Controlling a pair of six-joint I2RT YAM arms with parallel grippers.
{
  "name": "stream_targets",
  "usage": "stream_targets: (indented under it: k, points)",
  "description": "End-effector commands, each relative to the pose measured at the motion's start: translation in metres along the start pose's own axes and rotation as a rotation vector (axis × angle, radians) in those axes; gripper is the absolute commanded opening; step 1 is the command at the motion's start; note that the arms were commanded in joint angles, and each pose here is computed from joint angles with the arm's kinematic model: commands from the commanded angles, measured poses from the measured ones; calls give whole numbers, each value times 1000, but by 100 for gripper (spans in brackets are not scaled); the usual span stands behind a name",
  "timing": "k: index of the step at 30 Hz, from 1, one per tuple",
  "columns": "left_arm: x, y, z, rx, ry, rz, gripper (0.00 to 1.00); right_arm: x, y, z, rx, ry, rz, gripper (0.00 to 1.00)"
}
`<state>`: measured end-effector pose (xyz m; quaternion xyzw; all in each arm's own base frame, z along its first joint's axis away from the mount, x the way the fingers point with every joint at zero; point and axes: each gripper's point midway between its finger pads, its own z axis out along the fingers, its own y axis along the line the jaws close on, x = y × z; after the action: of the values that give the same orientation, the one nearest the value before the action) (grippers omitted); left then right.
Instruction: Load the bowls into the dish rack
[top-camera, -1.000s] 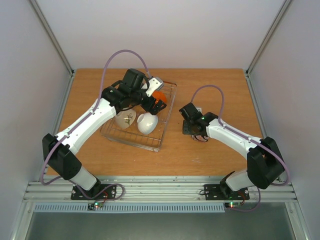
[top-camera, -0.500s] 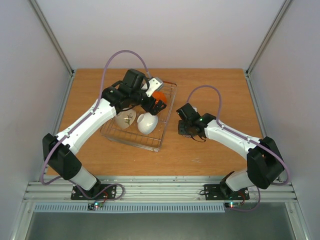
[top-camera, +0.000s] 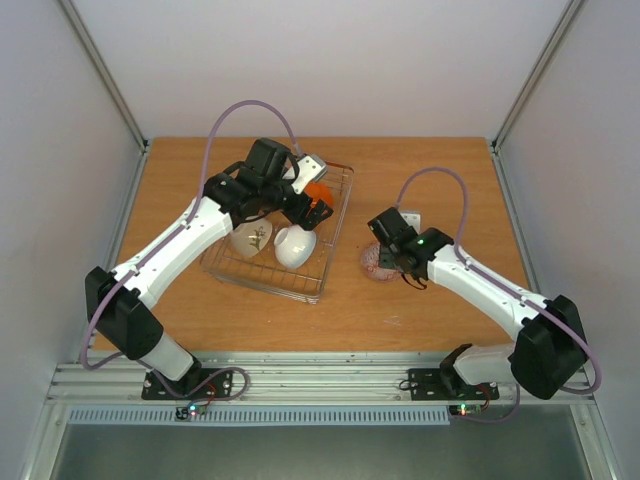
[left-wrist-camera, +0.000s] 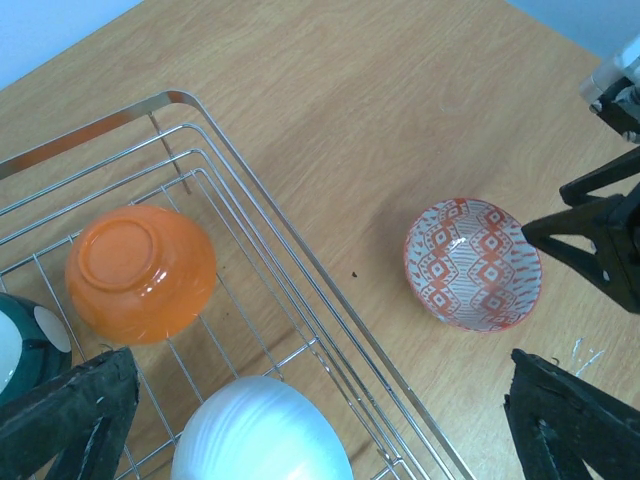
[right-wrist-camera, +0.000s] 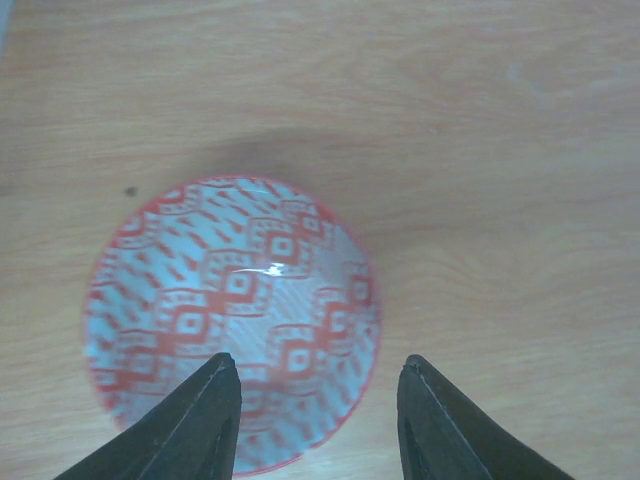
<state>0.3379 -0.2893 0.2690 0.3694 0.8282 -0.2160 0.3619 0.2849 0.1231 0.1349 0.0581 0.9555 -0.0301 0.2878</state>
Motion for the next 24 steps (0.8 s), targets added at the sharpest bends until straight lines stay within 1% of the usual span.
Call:
stream_targets:
  k: [1, 8, 11, 17, 24]
  points:
    - [-3, -1, 9, 19, -17, -1, 99, 16, -31, 14, 95, 49, 46, 44]
    - [-4, -2, 5, 16, -25, 2, 99, 37, -27, 44, 54, 138, 73, 43]
    - [-4, -2, 5, 19, -25, 2, 99, 42, -24, 53, 33, 156, 81, 42]
    - [-3, -2, 5, 19, -22, 3, 99, 44, -25, 58, 43, 155, 84, 41]
    - [1, -3, 11, 33, -8, -5, 99, 35, -40, 44, 88, 94, 105, 42]
